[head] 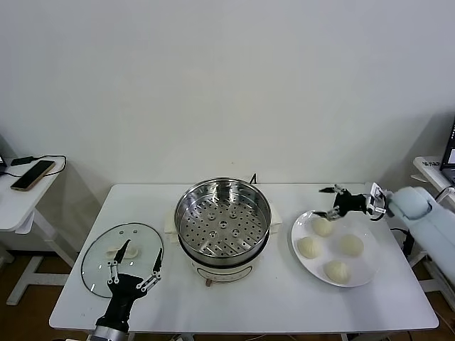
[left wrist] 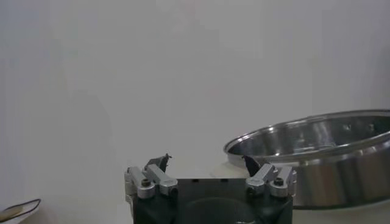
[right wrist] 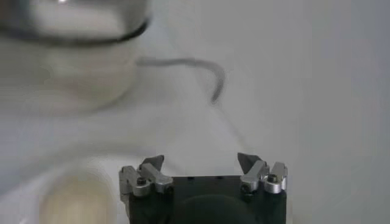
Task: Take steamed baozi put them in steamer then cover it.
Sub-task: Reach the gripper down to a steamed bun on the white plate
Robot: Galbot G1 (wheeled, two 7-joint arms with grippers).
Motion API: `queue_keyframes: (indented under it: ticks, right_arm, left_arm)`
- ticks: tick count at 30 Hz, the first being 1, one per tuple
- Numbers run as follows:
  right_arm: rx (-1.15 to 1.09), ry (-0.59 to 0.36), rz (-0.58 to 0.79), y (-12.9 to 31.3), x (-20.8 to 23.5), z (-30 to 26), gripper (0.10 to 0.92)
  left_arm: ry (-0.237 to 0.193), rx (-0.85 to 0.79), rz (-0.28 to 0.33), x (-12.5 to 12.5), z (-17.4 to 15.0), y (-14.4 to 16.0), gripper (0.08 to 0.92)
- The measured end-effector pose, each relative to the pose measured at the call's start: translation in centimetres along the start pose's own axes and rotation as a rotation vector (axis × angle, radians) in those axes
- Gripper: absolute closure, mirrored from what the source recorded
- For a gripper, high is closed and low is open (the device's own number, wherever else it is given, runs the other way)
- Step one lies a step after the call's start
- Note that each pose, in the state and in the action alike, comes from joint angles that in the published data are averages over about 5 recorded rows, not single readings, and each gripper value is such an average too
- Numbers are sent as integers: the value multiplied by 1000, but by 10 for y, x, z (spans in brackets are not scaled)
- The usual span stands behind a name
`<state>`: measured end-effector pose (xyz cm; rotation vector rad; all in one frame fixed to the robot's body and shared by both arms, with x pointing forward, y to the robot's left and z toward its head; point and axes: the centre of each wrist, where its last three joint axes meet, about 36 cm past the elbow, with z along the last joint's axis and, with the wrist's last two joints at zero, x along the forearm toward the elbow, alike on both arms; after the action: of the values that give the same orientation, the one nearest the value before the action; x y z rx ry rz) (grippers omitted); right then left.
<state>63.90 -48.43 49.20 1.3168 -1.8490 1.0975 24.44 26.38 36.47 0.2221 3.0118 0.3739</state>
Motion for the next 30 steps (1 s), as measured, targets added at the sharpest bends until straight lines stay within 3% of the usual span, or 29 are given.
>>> queue_keyframes:
  ticks: [11, 30]
  right_arm:
    - [107, 214, -149, -30, -22, -17, 200]
    - [181, 300, -204, -42, -68, -39, 206]
  left_arm:
    - [6, 0, -10, 1, 1, 0, 177]
    - [13, -3, -18, -1, 9, 1, 177]
